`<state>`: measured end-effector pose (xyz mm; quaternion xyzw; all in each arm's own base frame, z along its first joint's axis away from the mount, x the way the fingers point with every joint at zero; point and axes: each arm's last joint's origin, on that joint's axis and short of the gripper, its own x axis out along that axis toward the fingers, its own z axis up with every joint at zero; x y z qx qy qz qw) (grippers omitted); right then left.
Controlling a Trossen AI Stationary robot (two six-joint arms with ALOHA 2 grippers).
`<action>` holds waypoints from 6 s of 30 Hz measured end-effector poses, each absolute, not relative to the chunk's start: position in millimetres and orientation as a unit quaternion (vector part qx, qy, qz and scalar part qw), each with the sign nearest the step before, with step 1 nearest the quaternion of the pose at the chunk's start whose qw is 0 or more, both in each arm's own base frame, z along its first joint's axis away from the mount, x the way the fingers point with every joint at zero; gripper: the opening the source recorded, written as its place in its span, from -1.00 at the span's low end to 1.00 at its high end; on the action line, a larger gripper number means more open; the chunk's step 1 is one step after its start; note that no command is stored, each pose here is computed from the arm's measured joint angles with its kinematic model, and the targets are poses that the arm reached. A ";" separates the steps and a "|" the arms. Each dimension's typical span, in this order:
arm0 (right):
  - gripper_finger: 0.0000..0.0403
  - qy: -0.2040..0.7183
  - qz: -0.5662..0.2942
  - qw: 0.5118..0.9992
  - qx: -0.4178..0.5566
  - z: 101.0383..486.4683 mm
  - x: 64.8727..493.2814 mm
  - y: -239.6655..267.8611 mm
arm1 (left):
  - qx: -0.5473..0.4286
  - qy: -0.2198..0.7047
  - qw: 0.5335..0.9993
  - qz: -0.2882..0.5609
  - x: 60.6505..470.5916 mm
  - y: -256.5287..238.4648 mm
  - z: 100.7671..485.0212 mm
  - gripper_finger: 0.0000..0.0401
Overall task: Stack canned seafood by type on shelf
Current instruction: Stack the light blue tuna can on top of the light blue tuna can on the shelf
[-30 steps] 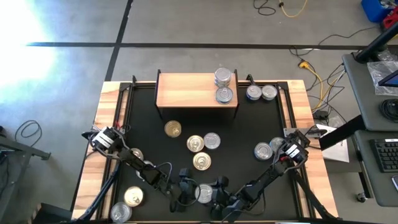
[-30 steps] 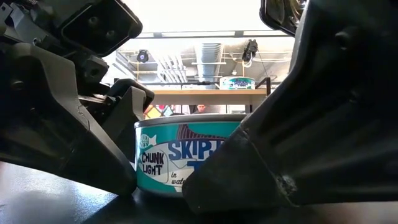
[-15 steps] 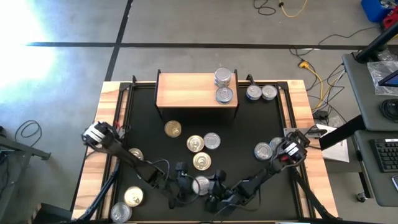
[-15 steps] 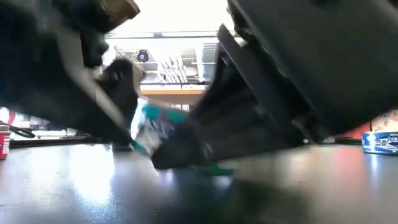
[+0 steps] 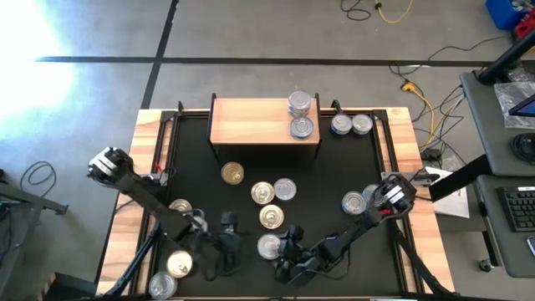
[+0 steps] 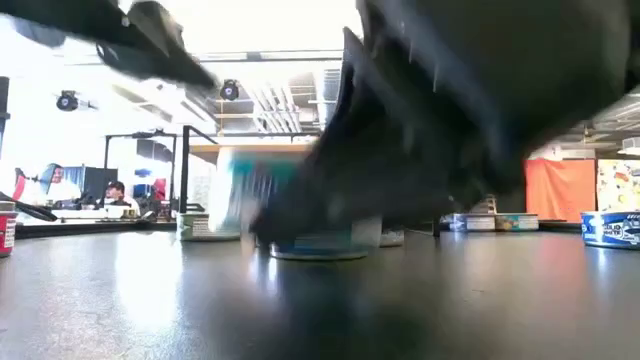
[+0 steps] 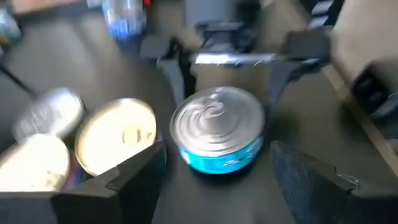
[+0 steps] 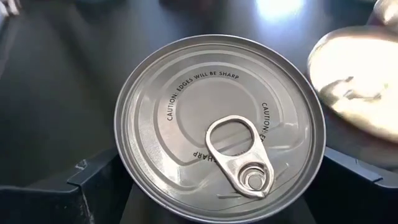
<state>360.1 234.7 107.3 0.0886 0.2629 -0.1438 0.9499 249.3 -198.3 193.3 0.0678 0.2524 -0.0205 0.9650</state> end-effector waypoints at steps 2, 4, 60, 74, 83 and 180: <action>0.84 0.267 -0.143 0.949 0.082 124.8 357.3 233.9 | 0.077 0.219 0.972 -0.028 245.0 -201.0 207.1 0.35; 0.84 0.273 -0.142 0.949 0.069 141.3 352.9 231.2 | 0.088 0.201 0.975 -0.025 242.9 -199.2 214.9 0.35; 0.84 0.335 -0.119 0.935 0.013 297.9 242.7 -166.2 | 0.041 0.168 0.983 -0.053 311.6 98.5 263.9 0.20; 0.87 0.325 -0.144 0.932 0.066 282.2 247.5 -170.9 | 0.085 0.080 0.992 0.051 369.5 156.1 275.2 0.20; 0.88 0.331 -0.143 0.928 0.088 281.0 249.1 -165.3 | 0.094 0.077 0.991 0.058 407.9 174.9 290.7 0.20; 0.99 0.376 -0.181 0.905 0.087 275.4 253.8 -144.7 | 0.021 0.237 0.967 -0.096 442.3 180.5 281.8 -1.00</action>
